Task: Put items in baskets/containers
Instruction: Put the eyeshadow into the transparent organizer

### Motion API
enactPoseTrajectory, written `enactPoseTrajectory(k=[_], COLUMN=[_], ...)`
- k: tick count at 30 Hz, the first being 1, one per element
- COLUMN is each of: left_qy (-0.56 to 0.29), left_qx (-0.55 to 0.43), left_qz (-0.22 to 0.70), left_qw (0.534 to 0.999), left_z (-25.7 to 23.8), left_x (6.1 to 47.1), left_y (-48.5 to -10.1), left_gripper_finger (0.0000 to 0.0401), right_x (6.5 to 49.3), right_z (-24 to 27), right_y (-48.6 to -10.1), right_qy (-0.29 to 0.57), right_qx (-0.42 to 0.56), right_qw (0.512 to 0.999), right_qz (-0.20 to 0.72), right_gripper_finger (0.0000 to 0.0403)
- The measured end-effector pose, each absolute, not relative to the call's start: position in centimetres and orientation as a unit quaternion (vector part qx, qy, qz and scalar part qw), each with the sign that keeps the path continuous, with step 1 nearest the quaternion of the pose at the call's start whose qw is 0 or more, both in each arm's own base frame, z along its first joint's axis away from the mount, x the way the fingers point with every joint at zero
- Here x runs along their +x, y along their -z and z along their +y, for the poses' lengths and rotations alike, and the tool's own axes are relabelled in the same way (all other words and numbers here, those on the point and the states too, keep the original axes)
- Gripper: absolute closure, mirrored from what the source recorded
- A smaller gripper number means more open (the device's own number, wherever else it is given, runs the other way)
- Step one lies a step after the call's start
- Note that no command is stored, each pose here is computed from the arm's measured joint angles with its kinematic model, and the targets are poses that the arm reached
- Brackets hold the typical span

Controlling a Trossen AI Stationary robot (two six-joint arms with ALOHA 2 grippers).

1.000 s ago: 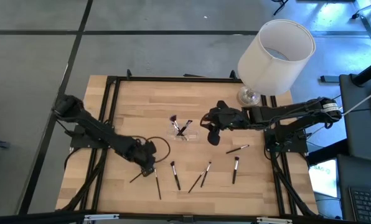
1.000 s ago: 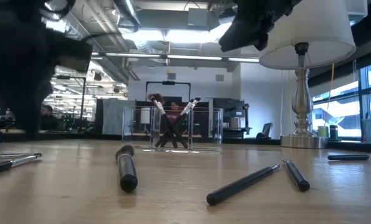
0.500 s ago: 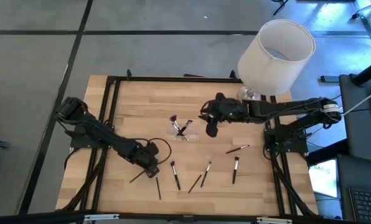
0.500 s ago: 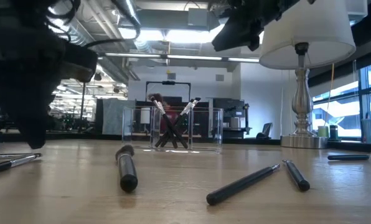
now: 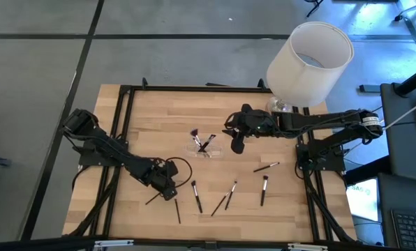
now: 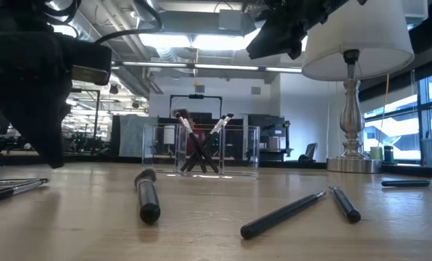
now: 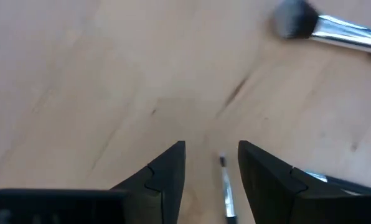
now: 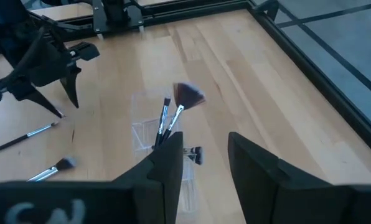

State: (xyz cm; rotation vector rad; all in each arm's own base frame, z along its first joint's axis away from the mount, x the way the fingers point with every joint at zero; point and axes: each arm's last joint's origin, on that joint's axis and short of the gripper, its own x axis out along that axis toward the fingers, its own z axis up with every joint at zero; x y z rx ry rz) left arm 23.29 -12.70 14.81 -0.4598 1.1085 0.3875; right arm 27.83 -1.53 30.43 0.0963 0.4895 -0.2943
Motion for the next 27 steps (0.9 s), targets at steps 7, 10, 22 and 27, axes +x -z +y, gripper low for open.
enactPoseTrajectory(k=[7,10,22,27], left_qy=[-0.168,-0.175,-0.209,-0.209], left_qx=[-0.178,-0.165,-0.164,-0.179], left_qz=[0.536,0.539,0.550,0.545], left_qw=[0.808,0.807,0.791,0.792], left_z=[-13.5,-13.7,-13.1,-12.7], left_x=[23.1,23.2,23.1,23.3], left_y=[-13.7,-13.0,-12.4,-12.8], left_gripper_finger=[0.0258,0.0258,0.0376,0.0397], right_x=[27.8,27.8,27.8,27.8], right_z=[-1.5,-1.5,-1.5,-1.5], right_y=[-30.4,-30.3,-30.3,-30.3], right_qy=[0.148,0.148,0.147,0.146], right_qx=[0.057,0.057,0.054,0.049], right_qw=[0.957,0.957,0.956,0.957], right_qz=[0.244,0.245,0.247,0.247], right_gripper_finger=[0.0276,0.0276,0.0276,0.0276])
